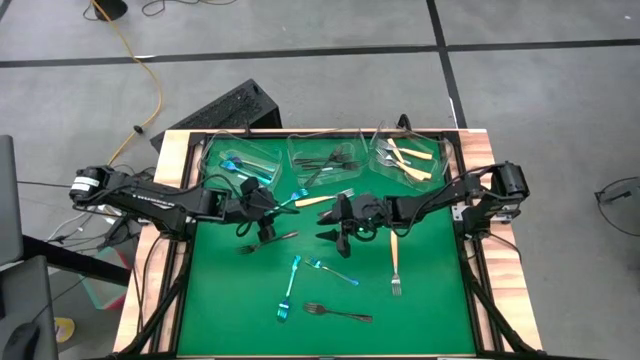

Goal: Sort silverware by color (type)
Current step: Put the blue fork into the left transparent bin

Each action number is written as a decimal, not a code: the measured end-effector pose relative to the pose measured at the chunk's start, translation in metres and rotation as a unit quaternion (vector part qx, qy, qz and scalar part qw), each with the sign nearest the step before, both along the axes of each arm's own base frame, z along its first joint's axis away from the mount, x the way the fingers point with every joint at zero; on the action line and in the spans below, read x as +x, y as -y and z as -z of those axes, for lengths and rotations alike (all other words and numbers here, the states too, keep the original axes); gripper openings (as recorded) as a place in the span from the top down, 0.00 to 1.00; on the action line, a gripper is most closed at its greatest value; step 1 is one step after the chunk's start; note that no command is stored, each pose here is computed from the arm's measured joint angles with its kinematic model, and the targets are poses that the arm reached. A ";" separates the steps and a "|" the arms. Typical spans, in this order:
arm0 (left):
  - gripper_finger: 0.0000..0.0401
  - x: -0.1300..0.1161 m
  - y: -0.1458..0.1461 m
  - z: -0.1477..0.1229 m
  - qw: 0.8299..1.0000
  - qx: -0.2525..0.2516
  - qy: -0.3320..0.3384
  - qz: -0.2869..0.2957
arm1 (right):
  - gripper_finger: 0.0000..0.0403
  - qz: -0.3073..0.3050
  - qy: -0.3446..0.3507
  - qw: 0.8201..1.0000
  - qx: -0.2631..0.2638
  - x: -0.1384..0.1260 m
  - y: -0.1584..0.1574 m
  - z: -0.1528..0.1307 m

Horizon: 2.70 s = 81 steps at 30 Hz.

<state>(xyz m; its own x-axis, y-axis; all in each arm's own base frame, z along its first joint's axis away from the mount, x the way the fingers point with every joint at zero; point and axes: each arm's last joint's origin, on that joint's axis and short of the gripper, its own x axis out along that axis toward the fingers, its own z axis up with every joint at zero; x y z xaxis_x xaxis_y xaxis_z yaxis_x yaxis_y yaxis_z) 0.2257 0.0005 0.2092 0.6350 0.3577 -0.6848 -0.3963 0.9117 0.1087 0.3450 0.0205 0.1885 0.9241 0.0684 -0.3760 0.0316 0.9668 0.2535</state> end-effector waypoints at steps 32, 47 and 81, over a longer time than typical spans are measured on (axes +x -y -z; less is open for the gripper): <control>0.64 0.000 0.002 0.001 0.999 -0.017 -0.012 0.036 | 0.49 0.064 -0.107 0.991 -0.050 -0.010 0.005 0.019; 0.64 0.000 0.002 0.001 0.999 -0.010 -0.015 0.042 | 0.49 0.067 -0.124 0.989 -0.049 -0.012 0.006 0.021; 0.64 -0.002 0.001 0.003 0.999 -0.013 -0.024 0.027 | 0.49 0.174 -0.208 0.921 -0.281 0.017 0.019 -0.080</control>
<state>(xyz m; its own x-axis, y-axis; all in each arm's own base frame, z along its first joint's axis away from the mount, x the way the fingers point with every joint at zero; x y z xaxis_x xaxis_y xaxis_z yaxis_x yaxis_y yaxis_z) 0.2236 -0.0004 0.2064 0.6195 0.3056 -0.7230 -0.3408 0.9345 0.1030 0.3621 0.0017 0.2688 0.6217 -0.5178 -0.5877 0.3460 0.8547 -0.3871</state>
